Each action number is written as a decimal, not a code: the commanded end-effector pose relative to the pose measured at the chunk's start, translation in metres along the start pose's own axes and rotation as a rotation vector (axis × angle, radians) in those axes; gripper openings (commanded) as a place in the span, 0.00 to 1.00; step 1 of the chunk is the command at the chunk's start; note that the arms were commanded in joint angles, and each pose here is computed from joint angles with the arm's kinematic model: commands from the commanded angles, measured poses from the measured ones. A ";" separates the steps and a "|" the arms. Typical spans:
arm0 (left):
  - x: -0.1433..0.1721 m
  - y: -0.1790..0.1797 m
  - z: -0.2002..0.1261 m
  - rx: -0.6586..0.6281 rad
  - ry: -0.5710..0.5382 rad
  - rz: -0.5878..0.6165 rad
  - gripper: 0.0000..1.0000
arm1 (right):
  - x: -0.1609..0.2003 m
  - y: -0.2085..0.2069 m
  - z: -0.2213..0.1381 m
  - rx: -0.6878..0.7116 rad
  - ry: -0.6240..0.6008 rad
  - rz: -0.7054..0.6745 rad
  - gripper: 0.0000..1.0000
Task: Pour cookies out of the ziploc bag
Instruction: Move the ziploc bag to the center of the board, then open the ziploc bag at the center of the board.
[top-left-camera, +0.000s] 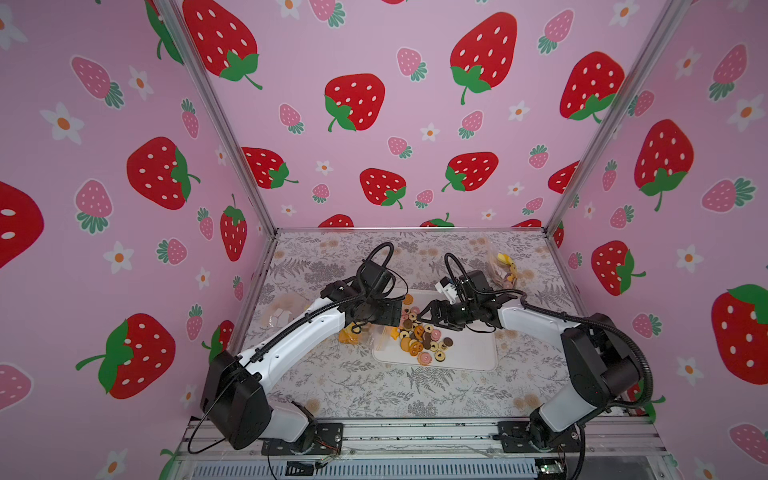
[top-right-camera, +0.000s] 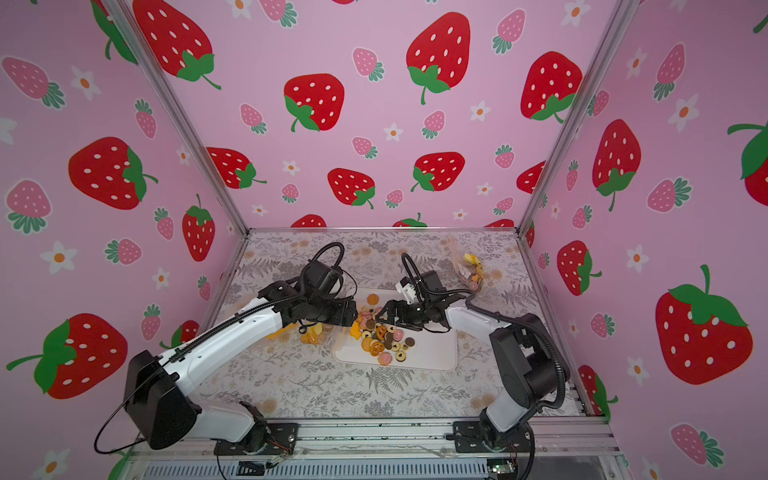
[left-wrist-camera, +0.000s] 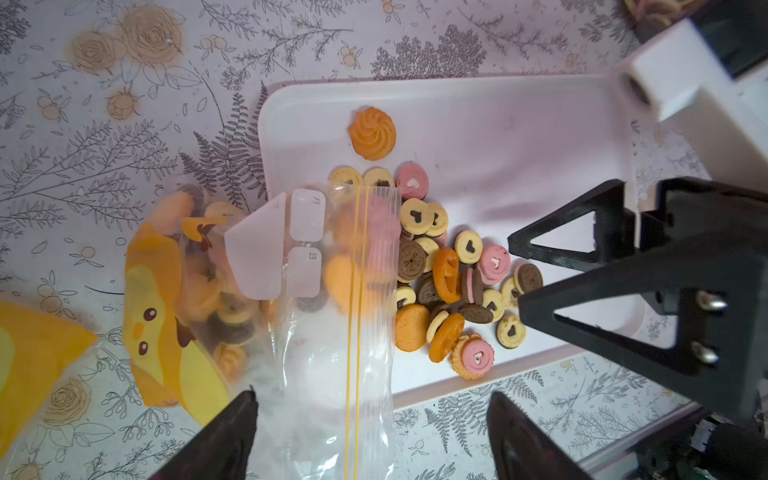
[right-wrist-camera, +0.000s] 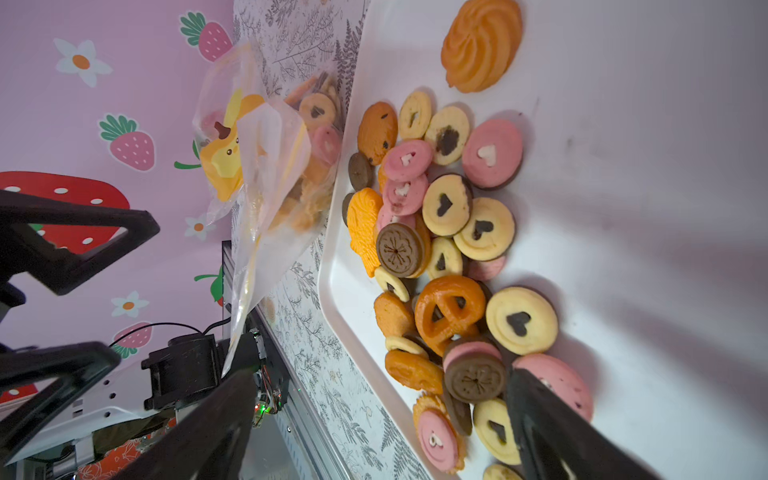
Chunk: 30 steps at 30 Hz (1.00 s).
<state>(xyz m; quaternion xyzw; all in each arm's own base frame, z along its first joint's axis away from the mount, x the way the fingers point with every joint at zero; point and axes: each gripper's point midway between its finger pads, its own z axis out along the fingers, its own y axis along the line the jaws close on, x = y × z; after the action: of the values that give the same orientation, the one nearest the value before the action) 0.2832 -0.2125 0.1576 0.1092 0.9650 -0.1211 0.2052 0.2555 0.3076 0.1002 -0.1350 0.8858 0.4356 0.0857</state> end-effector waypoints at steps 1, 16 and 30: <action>0.007 0.013 0.002 -0.119 0.060 0.044 0.79 | -0.007 0.003 -0.007 0.000 -0.055 -0.050 0.97; 0.019 0.011 0.021 -0.173 0.109 0.110 0.70 | 0.002 -0.014 -0.009 -0.016 -0.062 -0.008 0.98; 0.016 0.009 0.030 -0.173 0.111 0.123 0.67 | 0.004 -0.021 -0.003 -0.026 -0.054 0.031 0.98</action>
<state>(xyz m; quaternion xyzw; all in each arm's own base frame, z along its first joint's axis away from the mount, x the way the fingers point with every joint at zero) 0.2779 -0.2084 0.1194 0.1534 0.9746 -0.0254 0.1613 0.2586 0.2930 0.0865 -0.1155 0.8822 0.4446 0.1036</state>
